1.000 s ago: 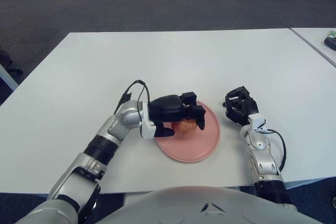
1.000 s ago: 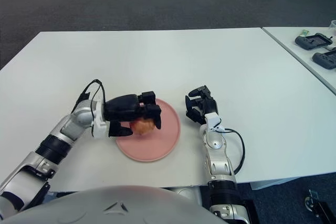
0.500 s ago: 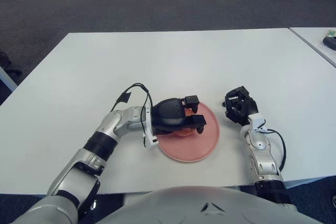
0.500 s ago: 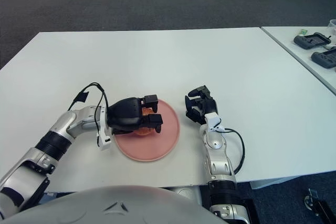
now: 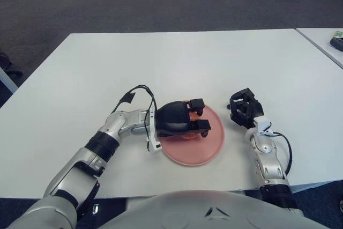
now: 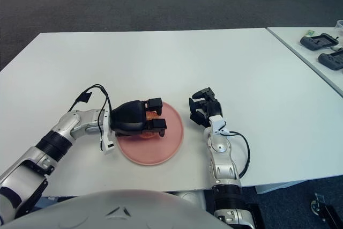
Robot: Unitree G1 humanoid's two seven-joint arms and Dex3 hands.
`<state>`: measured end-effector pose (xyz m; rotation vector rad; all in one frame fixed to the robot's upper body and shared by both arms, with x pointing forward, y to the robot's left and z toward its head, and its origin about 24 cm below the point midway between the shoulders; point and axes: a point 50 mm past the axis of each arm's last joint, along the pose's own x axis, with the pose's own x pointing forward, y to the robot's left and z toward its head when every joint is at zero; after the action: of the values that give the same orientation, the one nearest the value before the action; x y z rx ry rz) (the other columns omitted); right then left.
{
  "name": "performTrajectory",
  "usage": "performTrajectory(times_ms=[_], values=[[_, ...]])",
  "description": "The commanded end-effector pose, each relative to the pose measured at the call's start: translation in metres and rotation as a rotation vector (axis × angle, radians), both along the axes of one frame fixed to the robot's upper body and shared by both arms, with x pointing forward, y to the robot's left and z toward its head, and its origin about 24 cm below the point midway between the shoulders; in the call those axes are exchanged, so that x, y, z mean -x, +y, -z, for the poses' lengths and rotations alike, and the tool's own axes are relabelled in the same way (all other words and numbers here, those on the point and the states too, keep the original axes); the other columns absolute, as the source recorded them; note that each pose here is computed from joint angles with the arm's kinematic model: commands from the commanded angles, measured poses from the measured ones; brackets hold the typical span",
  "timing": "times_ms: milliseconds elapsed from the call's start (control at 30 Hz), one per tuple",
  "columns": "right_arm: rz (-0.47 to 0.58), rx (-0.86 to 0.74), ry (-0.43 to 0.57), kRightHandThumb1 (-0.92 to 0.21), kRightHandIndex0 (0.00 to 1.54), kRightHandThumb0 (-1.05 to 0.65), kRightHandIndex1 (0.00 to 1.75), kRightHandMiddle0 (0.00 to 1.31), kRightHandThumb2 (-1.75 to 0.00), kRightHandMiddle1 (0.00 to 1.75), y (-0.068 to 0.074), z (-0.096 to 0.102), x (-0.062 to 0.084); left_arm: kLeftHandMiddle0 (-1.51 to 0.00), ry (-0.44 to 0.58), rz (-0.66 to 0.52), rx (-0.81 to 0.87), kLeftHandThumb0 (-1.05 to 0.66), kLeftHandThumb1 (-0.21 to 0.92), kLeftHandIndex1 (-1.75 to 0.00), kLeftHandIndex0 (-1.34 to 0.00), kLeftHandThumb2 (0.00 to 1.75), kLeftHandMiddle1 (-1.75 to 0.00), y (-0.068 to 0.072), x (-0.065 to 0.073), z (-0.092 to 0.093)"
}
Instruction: Put the apple into the plate.
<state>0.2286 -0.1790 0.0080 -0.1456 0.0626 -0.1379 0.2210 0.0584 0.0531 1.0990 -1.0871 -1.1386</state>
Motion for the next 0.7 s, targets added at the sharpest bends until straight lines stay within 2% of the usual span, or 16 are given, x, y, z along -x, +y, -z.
performTrajectory(times_ms=[0,33,100,167,233,300,333,367,400,433,500,533,600,633,667], values=[[0.008,0.003,0.060,-0.70,0.48,-0.37,1.39,0.32,-0.84,1.75,-0.0026,0.0100,0.0045,-0.67,0.007,-0.009,0.052,-0.01,0.08,-1.75,-0.66,1.59,-1.75,0.0016,-0.0081,-0.0093],[0.008,0.004,0.061,-0.70,0.48,-0.37,1.39,0.32,-0.84,1.75,-0.0024,0.0097,0.0044,-0.67,0.017,0.000,0.051,-0.01,0.08,-1.75,-0.66,1.58,-1.75,0.0016,-0.0080,-0.0098],[0.007,0.004,0.061,-0.71,0.48,-0.37,1.39,0.32,-0.83,1.75,-0.0022,0.0094,0.0043,-0.74,0.028,0.011,0.048,-0.01,0.08,-1.54,-0.71,1.53,-1.75,0.0017,-0.0081,-0.0104],[0.007,0.007,0.063,-0.71,0.48,-0.37,1.39,0.31,-0.83,1.75,-0.0020,0.0092,0.0041,-0.76,0.050,0.022,0.038,-0.01,0.09,-1.48,-0.72,1.50,-1.75,0.0027,-0.0088,-0.0113],[0.008,0.009,0.065,-0.71,0.48,-0.37,1.39,0.31,-0.83,1.75,-0.0019,0.0092,0.0038,-0.68,0.083,0.024,0.021,-0.01,0.19,-1.50,-0.64,1.39,-1.75,0.0043,-0.0099,-0.0115],[0.010,0.010,0.068,-0.71,0.48,-0.37,1.39,0.31,-0.82,1.75,-0.0019,0.0091,0.0038,-0.56,0.118,0.024,-0.008,-0.01,0.36,-1.57,-0.47,1.22,-1.75,0.0056,-0.0110,-0.0110],[0.010,0.010,0.069,-0.71,0.48,-0.37,1.39,0.31,-0.82,1.75,-0.0018,0.0091,0.0037,-0.49,0.133,0.026,-0.022,-0.01,0.46,-1.61,-0.39,1.11,-1.74,0.0060,-0.0114,-0.0109],[0.011,0.010,0.070,-0.71,0.48,-0.37,1.38,0.31,-0.82,1.75,-0.0018,0.0091,0.0037,-0.38,0.145,0.031,-0.044,-0.01,0.63,-1.66,-0.26,0.91,-1.74,0.0061,-0.0120,-0.0110],[0.011,0.010,0.071,-0.71,0.48,-0.37,1.38,0.31,-0.82,1.75,-0.0016,0.0091,0.0035,-0.24,0.155,0.035,-0.060,-0.27,0.70,-1.54,-0.17,0.90,-1.62,0.0063,-0.0125,-0.0112],[0.012,0.009,0.071,-0.71,0.48,-0.37,1.38,0.31,-0.82,1.75,-0.0015,0.0092,0.0032,-0.19,0.162,0.039,-0.075,-0.37,0.72,-1.50,-0.13,0.91,-1.57,0.0064,-0.0131,-0.0115],[0.014,0.008,0.071,-0.71,0.48,-0.37,1.38,0.31,-0.82,1.75,-0.0013,0.0091,0.0031,-0.08,0.174,0.044,-0.098,-0.61,0.80,-1.25,-0.05,0.90,-1.32,0.0064,-0.0139,-0.0120],[0.014,0.007,0.070,-0.71,0.48,-0.37,1.38,0.31,-0.83,1.75,-0.0013,0.0090,0.0031,-0.06,0.179,0.046,-0.107,-0.65,0.83,-1.18,-0.04,0.89,-1.23,0.0063,-0.0142,-0.0122],[0.016,0.004,0.069,-0.71,0.48,-0.37,1.38,0.32,-0.83,1.75,-0.0012,0.0089,0.0030,-0.03,0.188,0.046,-0.130,-0.77,0.88,-0.92,-0.02,0.92,-0.90,0.0063,-0.0155,-0.0127],[0.016,0.004,0.070,-0.71,0.48,-0.37,1.38,0.32,-0.83,1.75,-0.0011,0.0089,0.0030,-0.02,0.190,0.042,-0.142,-0.79,0.89,-0.86,-0.01,0.93,-0.82,0.0066,-0.0163,-0.0131],[0.017,0.005,0.071,-0.71,0.48,-0.37,1.38,0.32,-0.83,1.75,-0.0011,0.0089,0.0029,-0.01,0.192,0.040,-0.151,-0.82,0.90,-0.71,-0.01,0.98,-0.67,0.0067,-0.0169,-0.0134]])
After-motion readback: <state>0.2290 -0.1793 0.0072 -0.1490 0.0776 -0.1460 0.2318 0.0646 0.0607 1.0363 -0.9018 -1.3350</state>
